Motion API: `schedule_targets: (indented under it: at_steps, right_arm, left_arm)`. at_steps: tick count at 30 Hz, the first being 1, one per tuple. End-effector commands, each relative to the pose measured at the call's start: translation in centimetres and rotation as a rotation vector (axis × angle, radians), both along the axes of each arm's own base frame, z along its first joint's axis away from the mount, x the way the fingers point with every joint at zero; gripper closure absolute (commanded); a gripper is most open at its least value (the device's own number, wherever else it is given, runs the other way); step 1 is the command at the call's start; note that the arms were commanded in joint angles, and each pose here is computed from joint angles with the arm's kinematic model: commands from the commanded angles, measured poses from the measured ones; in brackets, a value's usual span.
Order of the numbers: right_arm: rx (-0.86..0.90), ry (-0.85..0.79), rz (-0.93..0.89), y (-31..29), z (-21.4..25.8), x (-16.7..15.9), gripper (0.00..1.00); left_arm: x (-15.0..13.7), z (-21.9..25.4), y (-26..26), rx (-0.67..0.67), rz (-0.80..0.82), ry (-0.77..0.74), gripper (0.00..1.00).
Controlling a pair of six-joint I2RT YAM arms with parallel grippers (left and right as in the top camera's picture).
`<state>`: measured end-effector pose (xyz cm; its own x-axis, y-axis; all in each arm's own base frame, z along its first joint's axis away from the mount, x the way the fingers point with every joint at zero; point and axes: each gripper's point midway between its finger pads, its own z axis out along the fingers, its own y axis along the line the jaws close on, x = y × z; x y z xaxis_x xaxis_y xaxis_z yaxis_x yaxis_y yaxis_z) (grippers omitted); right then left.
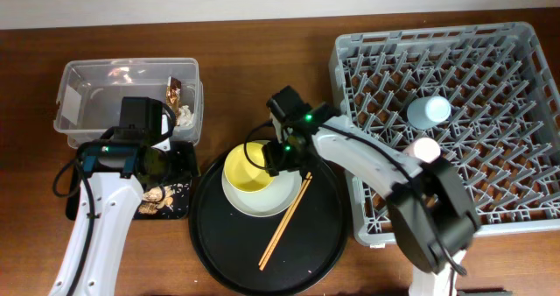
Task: Sort waste into correct bins and load items into the dishwasher rack
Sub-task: 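Grasp the yellow bowl rim with right gripper and lift it, then place the yellow bowl on its side in the dish rack with right gripper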
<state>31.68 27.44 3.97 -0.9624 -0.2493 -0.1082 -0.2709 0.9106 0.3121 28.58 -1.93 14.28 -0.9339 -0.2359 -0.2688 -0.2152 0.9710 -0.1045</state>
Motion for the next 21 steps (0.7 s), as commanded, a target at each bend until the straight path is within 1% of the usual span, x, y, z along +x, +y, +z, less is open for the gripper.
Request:
schedule_targets:
  at_steps: [1, 3, 5, 6, 8, 9, 11, 12, 14, 15, 16, 17, 18, 19, 20, 21]
  right_arm:
    - [-0.008, 0.01, -0.023, 0.6, -1.3, 0.0, 0.53]
    - [0.005, -0.01, -0.026, 0.8, -0.8, 0.6, 0.71]
    - [-0.001, -0.011, -0.04, 0.3, -0.4, 1.0, 0.93]
    - [-0.016, -0.015, -0.052, -0.3, 0.0, 1.3, 0.96]
    - [-0.09, -0.065, -0.09, -2.4, 1.7, 2.6, 0.96]
    - [-0.151, -0.136, -0.097, -4.1, 4.2, 3.9, 0.96]
    - [-0.192, -0.234, -0.092, -5.8, 7.8, 5.5, 0.96]
    - [-0.231, -0.326, -0.117, -7.5, 11.3, 6.8, 0.96]
    - [-0.29, -0.452, -0.201, -10.5, 15.9, 8.7, 0.96]
    - [-0.338, -0.543, -0.262, -12.9, 19.1, 9.9, 0.96]
    - [-0.373, -0.6, -0.275, -14.4, 20.8, 10.7, 0.96]
    - [-0.44, -0.663, -0.336, -16.5, 22.3, 11.7, 0.96]
    - [-0.587, -0.745, -0.448, -20.4, 23.9, 12.9, 0.96]
    - [-0.664, -0.779, -0.507, -22.4, 24.7, 13.4, 0.96]
    - [-0.787, -0.836, -0.618, -25.9, 26.1, 14.0, 0.96]
    - [-0.839, -0.862, -0.675, -27.4, 26.8, 14.3, 0.96]
  left_arm:
    - [0.1, 0.5, 0.4, 0.008, 0.021, -0.018, 0.24]
    - [0.1, 0.5, 0.3, 0.008, 0.021, -0.018, 0.24]
    - [0.1, 0.5, 0.2, 0.005, 0.018, -0.017, 0.24]
    - [0.1, 0.5, 0.2, 0.005, 0.018, -0.017, 0.24]
    - [0.1, 0.5, 0.2, 0.005, 0.018, -0.017, 0.24]
    - [0.1, 0.5, 0.3, 0.005, 0.018, -0.018, 0.24]
    - [0.1, 0.5, 0.2, 0.005, 0.018, -0.019, 0.24]
    - [0.1, 0.5, 0.2, 0.005, 0.018, -0.02, 0.23]
    - [0.1, 0.5, 0.2, 0.005, 0.018, -0.02, 0.23]
    - [0.2, 0.5, 0.2, 0.005, 0.018, -0.021, 0.23]
    - [0.2, 0.6, 0.2, 0.005, 0.018, -0.022, 0.23]
    - [0.2, 0.6, 0.2, 0.005, 0.018, -0.025, 0.23]
    - [0.4, 0.6, 0.2, 0.004, 0.019, -0.03, 0.23]
    - [0.5, 0.7, 0.2, 0.004, 0.019, -0.036, 0.23]
    - [0.5, 0.7, 0.2, 0.004, 0.019, -0.037, 0.23]
    - [0.5, 0.7, 0.2, 0.004, 0.018, -0.038, 0.23]
